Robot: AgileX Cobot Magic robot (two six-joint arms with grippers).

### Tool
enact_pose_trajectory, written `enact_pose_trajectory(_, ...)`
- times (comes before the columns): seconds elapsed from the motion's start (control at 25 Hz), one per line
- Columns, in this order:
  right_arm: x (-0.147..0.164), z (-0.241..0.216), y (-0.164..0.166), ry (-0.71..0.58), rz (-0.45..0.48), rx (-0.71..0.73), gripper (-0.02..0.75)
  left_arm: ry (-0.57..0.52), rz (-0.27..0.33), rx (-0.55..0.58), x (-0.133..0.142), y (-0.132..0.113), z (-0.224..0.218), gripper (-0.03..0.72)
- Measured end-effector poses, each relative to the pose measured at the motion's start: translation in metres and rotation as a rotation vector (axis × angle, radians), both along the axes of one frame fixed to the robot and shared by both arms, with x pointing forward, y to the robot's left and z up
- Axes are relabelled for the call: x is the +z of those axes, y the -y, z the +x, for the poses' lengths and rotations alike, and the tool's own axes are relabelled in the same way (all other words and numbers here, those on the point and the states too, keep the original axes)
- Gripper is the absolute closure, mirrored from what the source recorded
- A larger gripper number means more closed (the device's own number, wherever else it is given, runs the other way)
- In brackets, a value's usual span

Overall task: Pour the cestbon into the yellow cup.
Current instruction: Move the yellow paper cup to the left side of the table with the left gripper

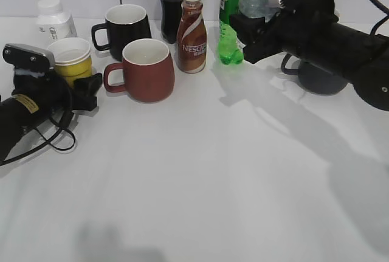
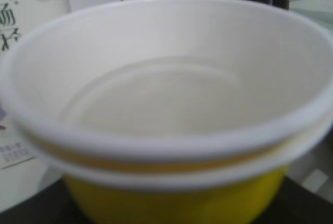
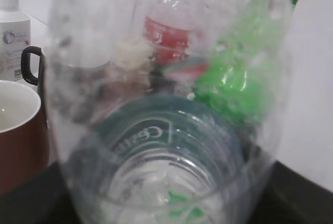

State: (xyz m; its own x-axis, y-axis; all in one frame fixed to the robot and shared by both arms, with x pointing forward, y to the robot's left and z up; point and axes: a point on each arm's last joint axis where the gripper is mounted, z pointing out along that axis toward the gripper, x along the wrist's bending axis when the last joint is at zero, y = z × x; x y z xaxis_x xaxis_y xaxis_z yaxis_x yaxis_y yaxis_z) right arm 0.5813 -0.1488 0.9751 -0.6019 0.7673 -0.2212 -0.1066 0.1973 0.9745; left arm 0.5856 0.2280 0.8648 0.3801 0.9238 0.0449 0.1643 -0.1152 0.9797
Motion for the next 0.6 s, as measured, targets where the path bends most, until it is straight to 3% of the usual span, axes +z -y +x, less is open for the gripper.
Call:
enact_pose_trajectory(0.2, 0.0000, 0.0000, 0.0000, 0.000, 0.000, 0.000, 0.277, 0.000, 0.000, 0.000, 0.0000, 0.0000, 0.0000, 0.114)
enact_pose_trajectory(0.6, -0.0031, 0.0025, 0.0031, -0.028, -0.020, -0.043, 0.277, 0.002, 0.000, 0.000, 0.0043, -0.0007, -0.0044, 0.108)
